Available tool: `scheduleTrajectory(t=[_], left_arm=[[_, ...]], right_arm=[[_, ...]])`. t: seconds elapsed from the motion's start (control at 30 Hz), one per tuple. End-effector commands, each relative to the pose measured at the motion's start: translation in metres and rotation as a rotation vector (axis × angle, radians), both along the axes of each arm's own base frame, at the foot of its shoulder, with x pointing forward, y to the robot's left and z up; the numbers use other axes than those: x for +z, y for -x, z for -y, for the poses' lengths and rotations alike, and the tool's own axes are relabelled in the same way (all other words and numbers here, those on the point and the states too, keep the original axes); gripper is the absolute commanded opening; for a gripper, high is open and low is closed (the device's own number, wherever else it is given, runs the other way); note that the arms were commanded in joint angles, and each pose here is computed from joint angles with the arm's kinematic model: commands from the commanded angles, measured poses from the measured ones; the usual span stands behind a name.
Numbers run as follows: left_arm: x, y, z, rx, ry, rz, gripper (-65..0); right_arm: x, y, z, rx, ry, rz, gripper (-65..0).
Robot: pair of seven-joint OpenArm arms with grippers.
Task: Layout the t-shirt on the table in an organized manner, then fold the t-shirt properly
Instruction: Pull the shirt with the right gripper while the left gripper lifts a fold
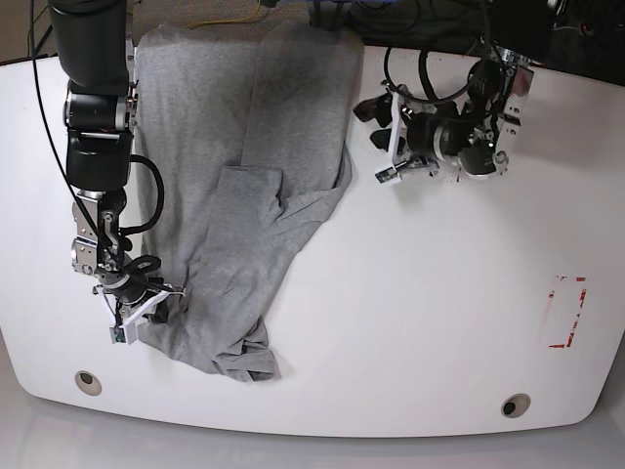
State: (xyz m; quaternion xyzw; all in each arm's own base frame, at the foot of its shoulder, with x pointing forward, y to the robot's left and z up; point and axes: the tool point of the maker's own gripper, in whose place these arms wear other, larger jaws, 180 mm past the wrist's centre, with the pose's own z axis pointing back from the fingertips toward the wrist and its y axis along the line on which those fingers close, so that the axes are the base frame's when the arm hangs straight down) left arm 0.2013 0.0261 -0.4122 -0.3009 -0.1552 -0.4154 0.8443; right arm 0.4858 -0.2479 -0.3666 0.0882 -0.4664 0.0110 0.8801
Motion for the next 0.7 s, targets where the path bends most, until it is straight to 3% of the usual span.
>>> scheduleTrajectory(t=[0.0, 0.2, 0.67], left_arm=[[0.004, -0.003, 0.008, 0.001, 0.014, 0.02, -31.9], [-0.006, -0.002, 0.025, 0.061, -0.003, -0.019, -31.8], [-0.021, 0.005, 0.054, 0.098, 0.07, -0.11, -32.8]], right_arm=[[0.03, -0.017, 0.006, -0.012, -0.008, 0.085, -64.5], [0.029, -0.016, 0.005, -0.011, -0.012, 0.082, -64.5], [0.027, -0.017, -0.004, -0.001, -0.026, 0.082, -64.5]])
